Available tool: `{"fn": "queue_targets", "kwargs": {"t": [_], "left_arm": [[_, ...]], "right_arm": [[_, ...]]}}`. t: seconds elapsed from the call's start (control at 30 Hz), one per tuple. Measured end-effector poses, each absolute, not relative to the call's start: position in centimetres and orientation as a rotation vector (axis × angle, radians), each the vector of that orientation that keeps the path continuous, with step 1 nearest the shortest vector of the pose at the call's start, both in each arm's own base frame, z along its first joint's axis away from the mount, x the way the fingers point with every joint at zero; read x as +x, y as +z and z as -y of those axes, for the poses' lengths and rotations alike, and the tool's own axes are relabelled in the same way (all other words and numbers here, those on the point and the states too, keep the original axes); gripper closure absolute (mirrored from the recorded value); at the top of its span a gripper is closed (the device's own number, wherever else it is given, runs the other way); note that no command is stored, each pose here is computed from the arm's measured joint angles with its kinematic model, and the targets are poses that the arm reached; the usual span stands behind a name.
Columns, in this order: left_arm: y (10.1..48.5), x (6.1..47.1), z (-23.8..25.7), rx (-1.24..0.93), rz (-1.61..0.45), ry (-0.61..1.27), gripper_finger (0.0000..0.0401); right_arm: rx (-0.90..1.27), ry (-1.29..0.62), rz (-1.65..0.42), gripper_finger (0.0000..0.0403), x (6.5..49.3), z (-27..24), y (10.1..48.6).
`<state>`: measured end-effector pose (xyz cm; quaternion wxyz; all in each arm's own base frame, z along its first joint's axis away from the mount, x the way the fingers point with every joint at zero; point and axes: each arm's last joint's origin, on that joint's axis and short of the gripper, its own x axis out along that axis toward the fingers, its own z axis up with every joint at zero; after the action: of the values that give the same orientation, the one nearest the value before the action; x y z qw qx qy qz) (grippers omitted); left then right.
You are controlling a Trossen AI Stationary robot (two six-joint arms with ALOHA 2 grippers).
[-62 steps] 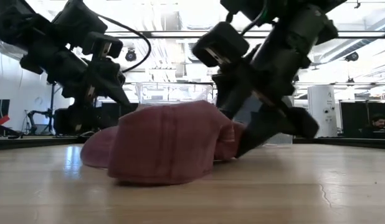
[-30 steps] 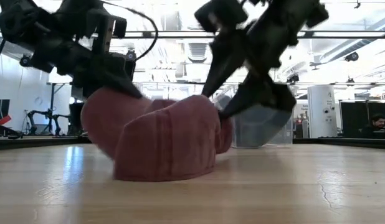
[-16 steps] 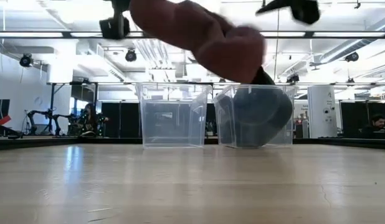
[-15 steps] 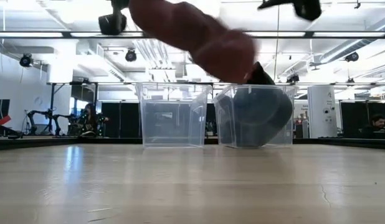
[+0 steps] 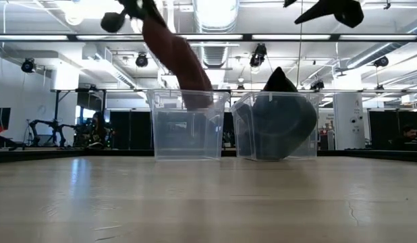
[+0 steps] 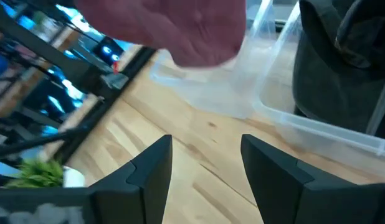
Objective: Pick & Place hat
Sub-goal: Put the red cap into the left transparent bin
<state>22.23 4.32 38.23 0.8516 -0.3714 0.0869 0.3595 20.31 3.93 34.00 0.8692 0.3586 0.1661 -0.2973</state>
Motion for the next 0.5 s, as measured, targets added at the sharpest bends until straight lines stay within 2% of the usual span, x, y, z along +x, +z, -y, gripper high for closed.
{"fn": "queue_targets", "kwargs": {"t": [0.17,0.3,0.5], "left_arm": [[34.5,24.7,-5.6,-0.818,-0.390,0.862,0.0396],[32.9,26.5,-6.8,-0.844,-0.426,0.903,0.0394],[31.5,28.2,-8.4,-0.854,-0.415,0.934,0.0346]], "right_arm": [[0.719,-0.643,-0.404,0.0216,21.3,-4.2,32.9],[0.708,-0.640,-0.439,0.0216,21.7,-4.4,32.5],[0.670,-0.627,-0.473,0.0216,21.6,-4.4,32.1]]}}
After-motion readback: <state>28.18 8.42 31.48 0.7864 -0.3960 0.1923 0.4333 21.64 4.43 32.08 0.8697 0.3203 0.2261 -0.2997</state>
